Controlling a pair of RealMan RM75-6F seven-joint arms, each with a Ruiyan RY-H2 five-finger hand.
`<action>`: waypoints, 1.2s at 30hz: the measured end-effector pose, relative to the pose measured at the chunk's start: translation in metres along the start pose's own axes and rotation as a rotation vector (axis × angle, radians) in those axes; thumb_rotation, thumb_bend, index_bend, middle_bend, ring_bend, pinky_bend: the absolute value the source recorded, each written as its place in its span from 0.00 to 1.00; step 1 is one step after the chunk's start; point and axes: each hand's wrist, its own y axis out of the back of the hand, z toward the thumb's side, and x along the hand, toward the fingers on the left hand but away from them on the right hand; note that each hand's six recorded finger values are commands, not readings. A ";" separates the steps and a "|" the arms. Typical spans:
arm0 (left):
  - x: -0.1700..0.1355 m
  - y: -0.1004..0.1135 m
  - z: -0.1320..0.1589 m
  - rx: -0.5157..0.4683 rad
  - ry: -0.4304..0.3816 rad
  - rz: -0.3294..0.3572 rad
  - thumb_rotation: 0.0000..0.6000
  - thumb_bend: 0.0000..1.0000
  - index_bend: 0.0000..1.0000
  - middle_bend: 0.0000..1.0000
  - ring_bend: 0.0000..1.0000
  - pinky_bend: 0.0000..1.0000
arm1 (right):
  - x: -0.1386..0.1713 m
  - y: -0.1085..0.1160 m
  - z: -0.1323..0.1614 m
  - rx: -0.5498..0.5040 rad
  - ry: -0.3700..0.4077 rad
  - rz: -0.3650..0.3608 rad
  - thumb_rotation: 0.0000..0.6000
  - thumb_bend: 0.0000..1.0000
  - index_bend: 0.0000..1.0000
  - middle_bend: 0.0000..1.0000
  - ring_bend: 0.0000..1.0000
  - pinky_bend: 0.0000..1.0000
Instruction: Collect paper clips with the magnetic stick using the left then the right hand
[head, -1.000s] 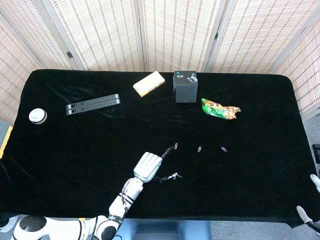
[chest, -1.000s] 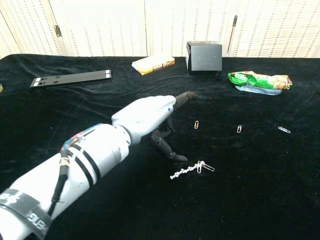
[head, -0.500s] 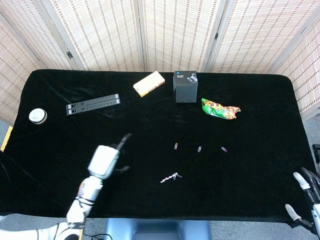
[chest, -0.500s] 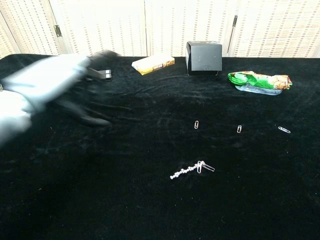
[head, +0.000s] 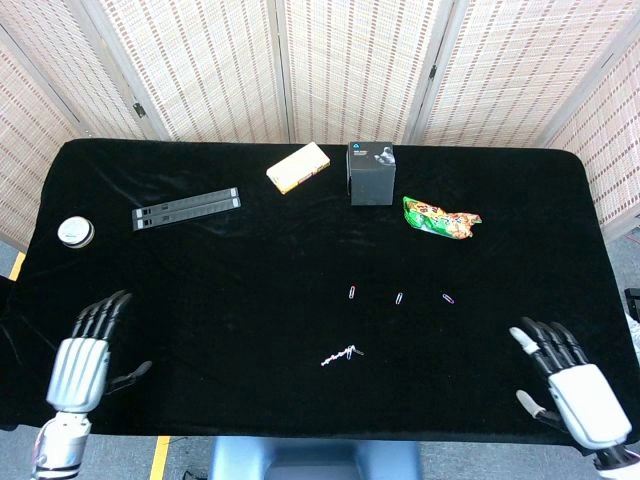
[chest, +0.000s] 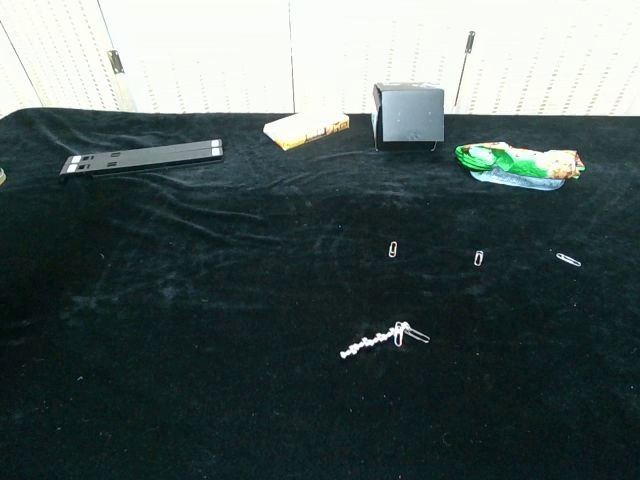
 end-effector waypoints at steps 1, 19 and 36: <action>-0.003 0.002 -0.004 -0.005 0.008 0.006 1.00 0.15 0.00 0.09 0.12 0.16 | -0.005 -0.003 0.003 0.003 0.011 0.011 1.00 0.29 0.00 0.00 0.00 0.00; -0.006 0.016 -0.062 0.063 0.153 0.037 1.00 0.15 0.00 0.09 0.13 0.16 | -0.108 -0.051 0.138 0.151 0.527 0.241 1.00 0.29 0.38 0.00 0.00 0.00; -0.009 0.021 -0.099 -0.046 0.205 0.042 1.00 0.16 0.00 0.09 0.14 0.14 | -0.166 -0.104 0.194 0.210 0.581 0.289 1.00 0.29 0.42 0.00 0.00 0.00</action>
